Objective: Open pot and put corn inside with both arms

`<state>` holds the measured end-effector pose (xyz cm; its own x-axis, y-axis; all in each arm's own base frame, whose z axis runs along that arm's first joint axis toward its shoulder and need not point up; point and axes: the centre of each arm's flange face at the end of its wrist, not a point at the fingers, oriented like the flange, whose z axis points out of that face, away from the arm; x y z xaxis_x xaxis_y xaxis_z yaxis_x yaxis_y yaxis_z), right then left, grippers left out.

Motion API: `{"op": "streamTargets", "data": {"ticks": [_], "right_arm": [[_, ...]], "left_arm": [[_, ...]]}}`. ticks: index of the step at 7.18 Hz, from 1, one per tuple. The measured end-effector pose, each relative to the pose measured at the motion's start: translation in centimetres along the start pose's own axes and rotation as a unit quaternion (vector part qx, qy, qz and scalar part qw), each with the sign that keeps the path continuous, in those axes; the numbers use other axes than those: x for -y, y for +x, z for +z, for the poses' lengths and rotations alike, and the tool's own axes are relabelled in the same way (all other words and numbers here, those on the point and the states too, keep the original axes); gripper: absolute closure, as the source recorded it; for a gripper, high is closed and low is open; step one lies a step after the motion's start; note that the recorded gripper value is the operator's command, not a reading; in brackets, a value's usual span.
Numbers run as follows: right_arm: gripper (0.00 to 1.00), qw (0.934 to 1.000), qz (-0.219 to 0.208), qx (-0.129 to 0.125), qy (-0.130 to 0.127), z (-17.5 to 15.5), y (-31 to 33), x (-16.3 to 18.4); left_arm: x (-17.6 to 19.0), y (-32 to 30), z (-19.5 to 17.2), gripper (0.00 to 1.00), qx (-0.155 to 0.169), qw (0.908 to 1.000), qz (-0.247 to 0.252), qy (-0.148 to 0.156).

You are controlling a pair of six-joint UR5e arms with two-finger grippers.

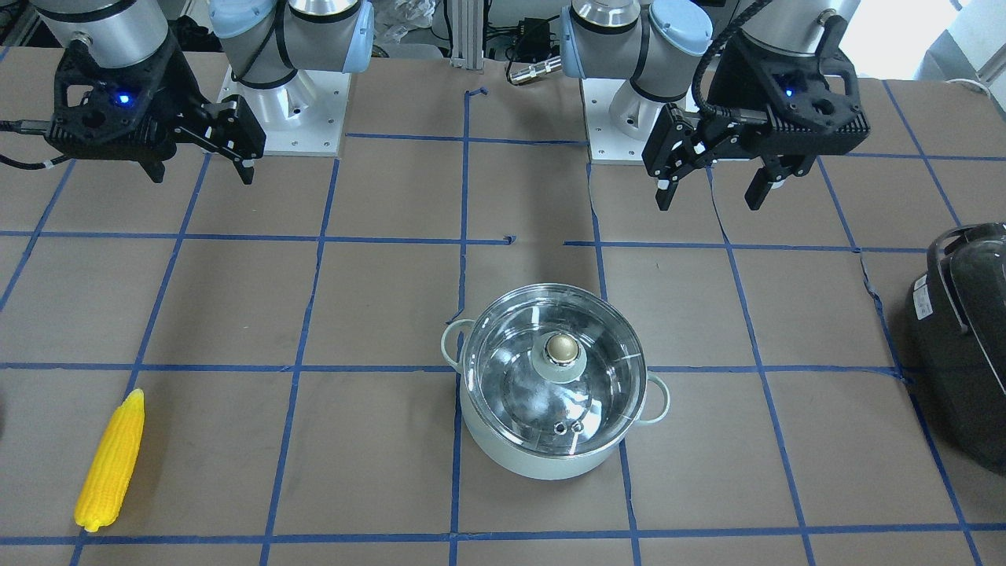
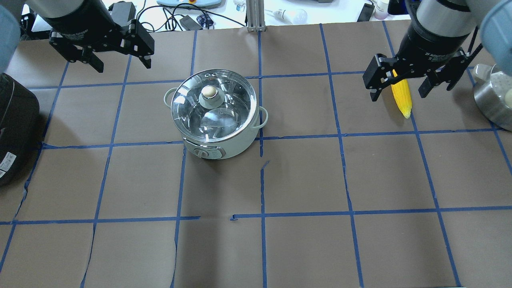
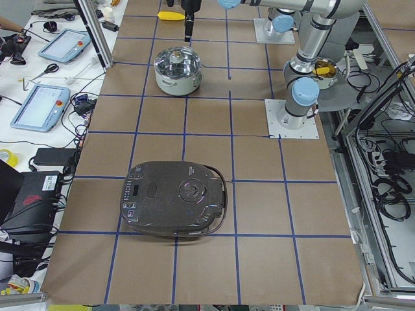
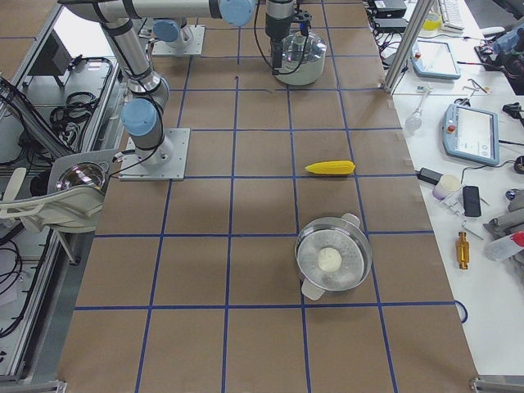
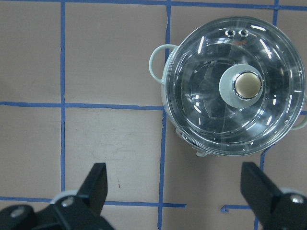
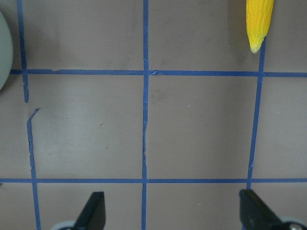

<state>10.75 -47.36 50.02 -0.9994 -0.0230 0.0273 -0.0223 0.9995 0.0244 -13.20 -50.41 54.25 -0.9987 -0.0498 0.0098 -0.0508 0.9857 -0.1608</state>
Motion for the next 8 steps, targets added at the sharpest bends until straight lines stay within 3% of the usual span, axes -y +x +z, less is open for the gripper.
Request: {"op": "streamTargets", "data": {"ticks": [5, 8], "right_arm": [[0.0, 0.9998, 0.002, -0.001, 0.018, -0.3, 0.0, 0.4], [0.0, 0.9998, 0.002, -0.002, 0.019, -0.3, 0.0, 0.4]], "left_arm": [[0.4, 0.3, 0.6, 0.0, -0.006, 0.9998, -0.017, -0.004], [2.7, 2.8, 3.4, 0.0, -0.049, 0.9968, -0.063, 0.002]]}}
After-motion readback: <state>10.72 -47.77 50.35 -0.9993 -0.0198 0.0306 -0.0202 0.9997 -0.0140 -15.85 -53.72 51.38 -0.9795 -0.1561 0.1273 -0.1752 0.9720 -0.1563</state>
